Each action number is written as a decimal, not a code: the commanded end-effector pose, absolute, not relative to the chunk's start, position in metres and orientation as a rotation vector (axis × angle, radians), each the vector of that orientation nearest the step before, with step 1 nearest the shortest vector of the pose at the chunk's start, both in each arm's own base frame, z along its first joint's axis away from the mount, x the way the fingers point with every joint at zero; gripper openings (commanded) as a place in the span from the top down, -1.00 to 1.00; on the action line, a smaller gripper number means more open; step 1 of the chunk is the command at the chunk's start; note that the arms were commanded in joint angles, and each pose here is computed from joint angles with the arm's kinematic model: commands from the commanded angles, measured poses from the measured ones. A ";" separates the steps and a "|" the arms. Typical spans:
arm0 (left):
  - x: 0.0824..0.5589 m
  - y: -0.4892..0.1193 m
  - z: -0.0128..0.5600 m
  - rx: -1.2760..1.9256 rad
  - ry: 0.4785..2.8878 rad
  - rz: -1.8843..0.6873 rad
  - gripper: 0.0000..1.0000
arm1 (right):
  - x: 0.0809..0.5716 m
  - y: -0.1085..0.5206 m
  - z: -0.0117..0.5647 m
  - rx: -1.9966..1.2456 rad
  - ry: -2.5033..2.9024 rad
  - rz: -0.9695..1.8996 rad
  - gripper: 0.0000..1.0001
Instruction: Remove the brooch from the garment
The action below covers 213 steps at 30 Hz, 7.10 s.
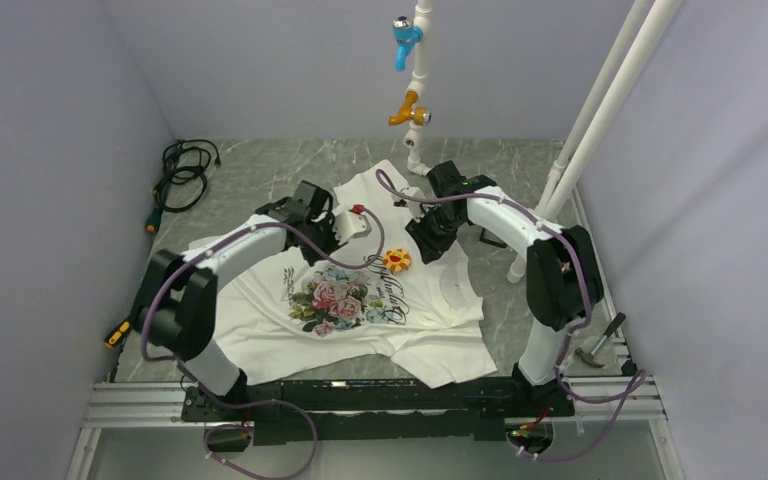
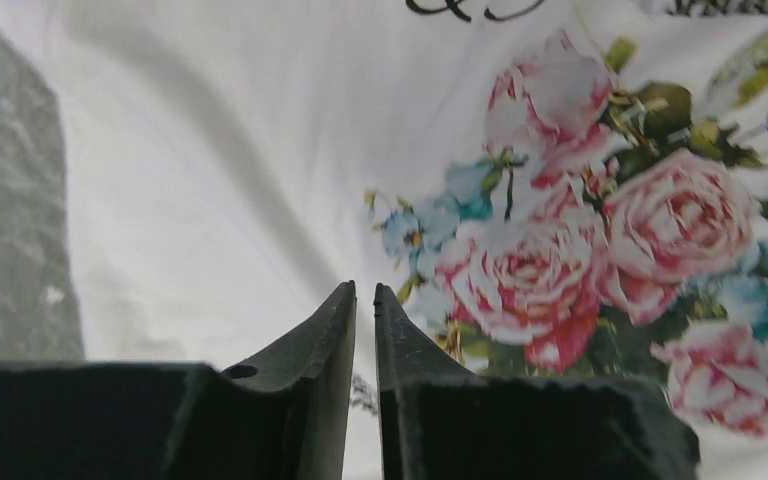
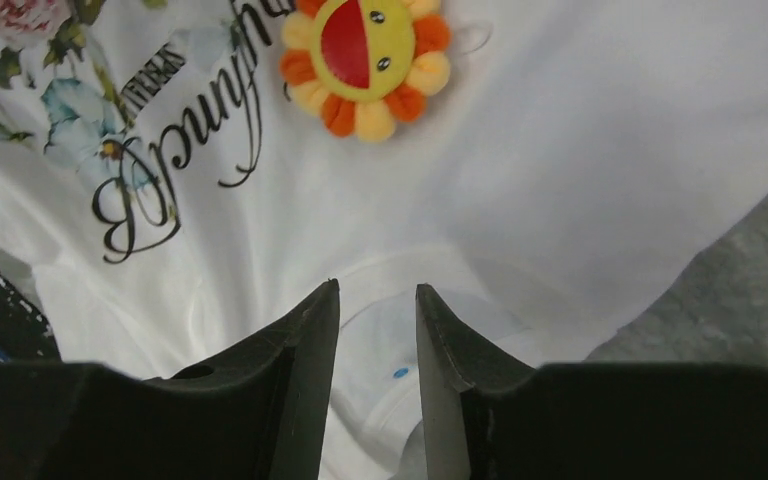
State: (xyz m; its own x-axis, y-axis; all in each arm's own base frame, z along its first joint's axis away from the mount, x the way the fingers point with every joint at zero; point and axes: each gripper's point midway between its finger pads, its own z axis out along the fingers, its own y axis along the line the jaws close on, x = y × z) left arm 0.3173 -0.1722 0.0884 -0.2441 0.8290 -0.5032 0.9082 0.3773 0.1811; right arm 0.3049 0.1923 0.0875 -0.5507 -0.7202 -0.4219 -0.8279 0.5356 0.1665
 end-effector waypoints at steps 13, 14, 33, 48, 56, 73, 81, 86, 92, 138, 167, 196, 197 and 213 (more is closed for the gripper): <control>0.259 -0.188 0.020 1.765 2.144 -0.126 0.69 | 0.272 0.169 0.023 -1.244 2.684 0.574 0.31; 0.251 -0.187 0.018 1.777 2.148 -0.136 0.69 | 0.262 0.168 0.020 -1.248 2.700 0.586 0.30; 0.157 -0.190 0.045 1.833 2.051 -0.471 0.58 | 0.237 0.173 0.077 -1.308 2.430 0.565 0.15; 0.233 -0.158 0.160 0.851 2.013 -0.625 -0.77 | 0.306 0.243 0.100 -1.330 2.035 0.352 -0.07; 0.242 -0.123 0.166 0.549 2.074 -0.606 -0.99 | 0.306 0.264 0.070 -1.497 1.978 0.275 -0.06; 0.258 -0.101 0.171 0.465 2.040 -0.519 -0.99 | 0.322 0.278 0.056 -1.523 1.996 0.198 0.16; 0.267 -0.108 0.177 0.596 1.960 -0.517 -0.99 | 0.317 0.284 0.071 -1.473 2.057 0.345 0.29; 0.275 -0.104 0.177 0.601 1.963 -0.476 -0.99 | 0.326 0.283 0.063 -1.417 2.106 0.352 0.36; 0.278 -0.104 0.186 0.635 1.922 -0.456 -0.99 | 0.339 0.270 0.050 -1.374 2.186 0.324 0.52; 0.260 -0.291 0.153 1.395 1.399 -0.852 -0.61 | 0.247 0.286 0.125 -1.369 1.964 1.100 1.00; 0.234 -0.329 0.116 1.435 1.534 -1.135 0.29 | 0.247 0.275 0.128 -1.383 1.899 1.123 0.95; 0.260 -0.316 0.122 1.076 1.783 -1.274 1.00 | 0.236 0.235 0.090 -1.165 2.094 1.129 -0.23; 0.259 -0.316 0.121 1.072 1.786 -1.281 1.00 | 0.239 0.236 0.089 -1.154 2.097 1.132 -0.19; 0.243 -0.330 0.127 1.124 1.743 -1.345 1.00 | 0.252 0.258 0.098 -1.095 2.056 1.231 1.00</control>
